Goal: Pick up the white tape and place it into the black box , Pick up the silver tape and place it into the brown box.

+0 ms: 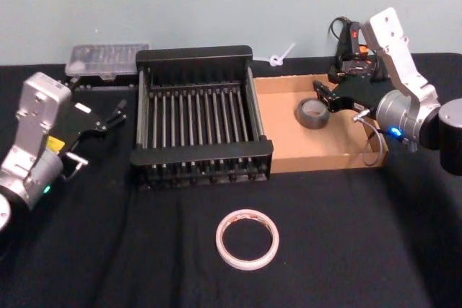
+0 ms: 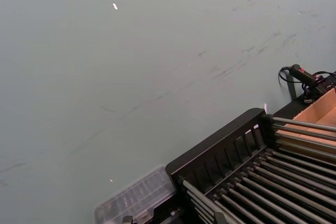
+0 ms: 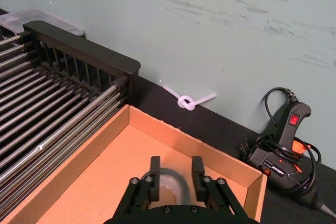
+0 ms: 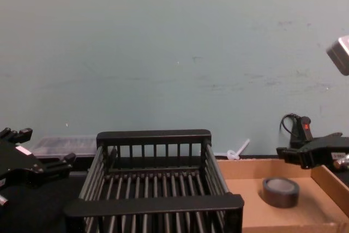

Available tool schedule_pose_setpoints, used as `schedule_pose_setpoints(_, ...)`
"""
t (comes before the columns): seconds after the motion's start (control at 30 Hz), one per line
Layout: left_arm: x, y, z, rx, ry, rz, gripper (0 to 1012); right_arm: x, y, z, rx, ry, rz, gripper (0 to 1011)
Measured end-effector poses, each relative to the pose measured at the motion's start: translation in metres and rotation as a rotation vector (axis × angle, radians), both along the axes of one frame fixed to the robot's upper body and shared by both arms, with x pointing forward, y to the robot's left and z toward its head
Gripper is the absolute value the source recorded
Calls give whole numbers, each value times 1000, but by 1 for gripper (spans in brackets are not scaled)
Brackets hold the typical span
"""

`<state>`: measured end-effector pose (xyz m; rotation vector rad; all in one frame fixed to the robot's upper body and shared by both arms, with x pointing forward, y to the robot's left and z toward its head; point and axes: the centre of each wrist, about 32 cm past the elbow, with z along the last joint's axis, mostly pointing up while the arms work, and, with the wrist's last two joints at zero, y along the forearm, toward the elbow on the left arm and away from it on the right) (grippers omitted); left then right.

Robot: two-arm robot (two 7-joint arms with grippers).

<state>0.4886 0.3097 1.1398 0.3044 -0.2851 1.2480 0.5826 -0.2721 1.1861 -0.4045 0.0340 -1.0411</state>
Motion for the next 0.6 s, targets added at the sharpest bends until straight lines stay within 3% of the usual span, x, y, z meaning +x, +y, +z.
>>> schedule_pose_setpoints(0.6,0,0,0,0,0,0,1001,0,-1,0,1,2,-2,912)
